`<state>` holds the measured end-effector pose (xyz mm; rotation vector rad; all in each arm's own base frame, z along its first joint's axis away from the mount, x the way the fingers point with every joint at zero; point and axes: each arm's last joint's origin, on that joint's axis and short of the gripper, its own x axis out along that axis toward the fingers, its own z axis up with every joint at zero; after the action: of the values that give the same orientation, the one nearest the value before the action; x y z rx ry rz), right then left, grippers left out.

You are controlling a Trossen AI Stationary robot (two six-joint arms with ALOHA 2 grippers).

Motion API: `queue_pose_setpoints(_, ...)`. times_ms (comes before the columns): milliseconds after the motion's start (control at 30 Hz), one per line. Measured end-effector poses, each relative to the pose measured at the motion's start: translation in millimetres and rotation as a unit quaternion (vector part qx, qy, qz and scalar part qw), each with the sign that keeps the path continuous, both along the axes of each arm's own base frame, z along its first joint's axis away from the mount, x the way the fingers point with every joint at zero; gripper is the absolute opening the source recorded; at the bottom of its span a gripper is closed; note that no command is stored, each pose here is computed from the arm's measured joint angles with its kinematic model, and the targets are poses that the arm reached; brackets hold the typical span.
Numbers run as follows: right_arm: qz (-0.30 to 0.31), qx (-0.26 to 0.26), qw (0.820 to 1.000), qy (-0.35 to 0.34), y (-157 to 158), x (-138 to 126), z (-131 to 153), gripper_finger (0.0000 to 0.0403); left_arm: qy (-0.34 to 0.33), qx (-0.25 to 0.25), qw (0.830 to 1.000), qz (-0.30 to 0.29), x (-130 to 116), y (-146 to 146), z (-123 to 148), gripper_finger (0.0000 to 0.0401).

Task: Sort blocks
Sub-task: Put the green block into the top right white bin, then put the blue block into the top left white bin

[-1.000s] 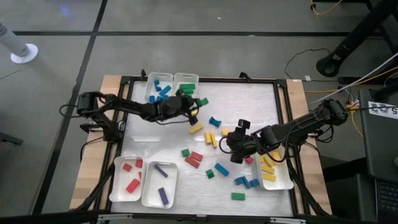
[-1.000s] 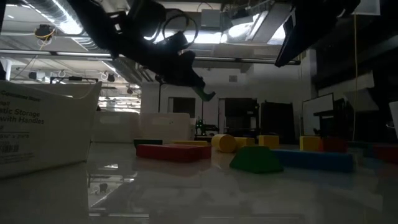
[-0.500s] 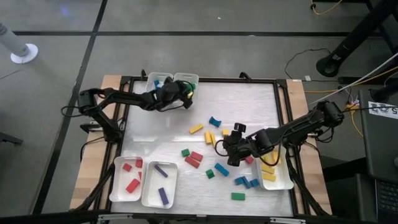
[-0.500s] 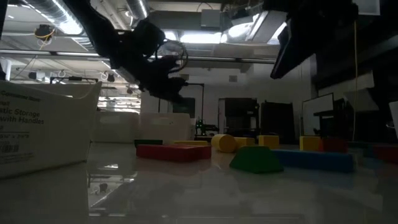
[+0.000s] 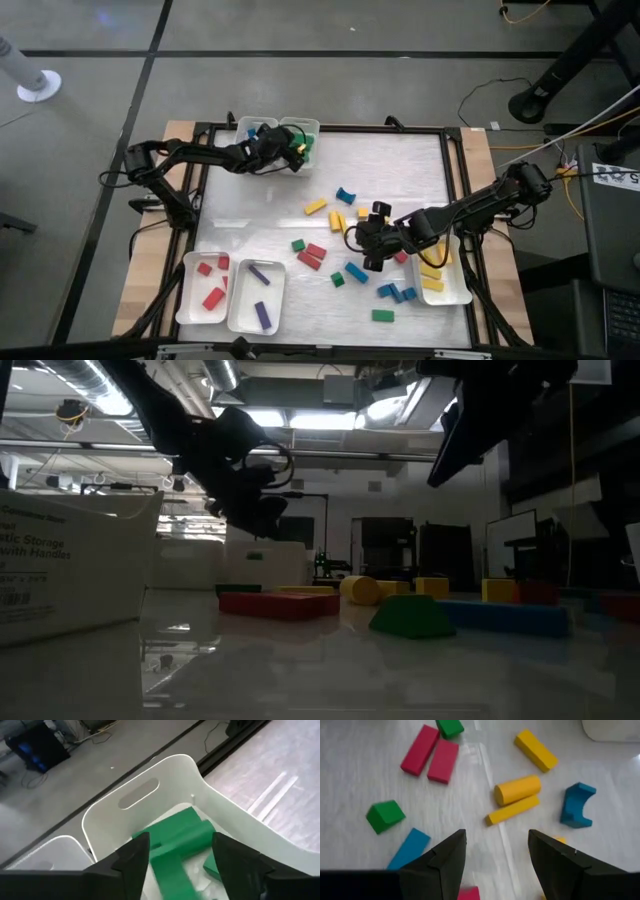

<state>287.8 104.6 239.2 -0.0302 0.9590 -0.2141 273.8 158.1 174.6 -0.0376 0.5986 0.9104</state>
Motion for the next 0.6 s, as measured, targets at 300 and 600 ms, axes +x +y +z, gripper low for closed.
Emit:
queue_pose_setpoints(300,0.000,0.051,0.999,0.009,2.6,-0.3,-0.7,0.0211,-0.077,-0.069,0.995,0.008,2.3,-2.4,-0.5,0.0216)
queue_pose_setpoints(600,-0.028,0.097,0.995,0.012,4.3,-0.8,-1.0,0.0211,-0.109,-0.131,0.983,-0.069,16.7,-29.2,-1.1,0.0210)
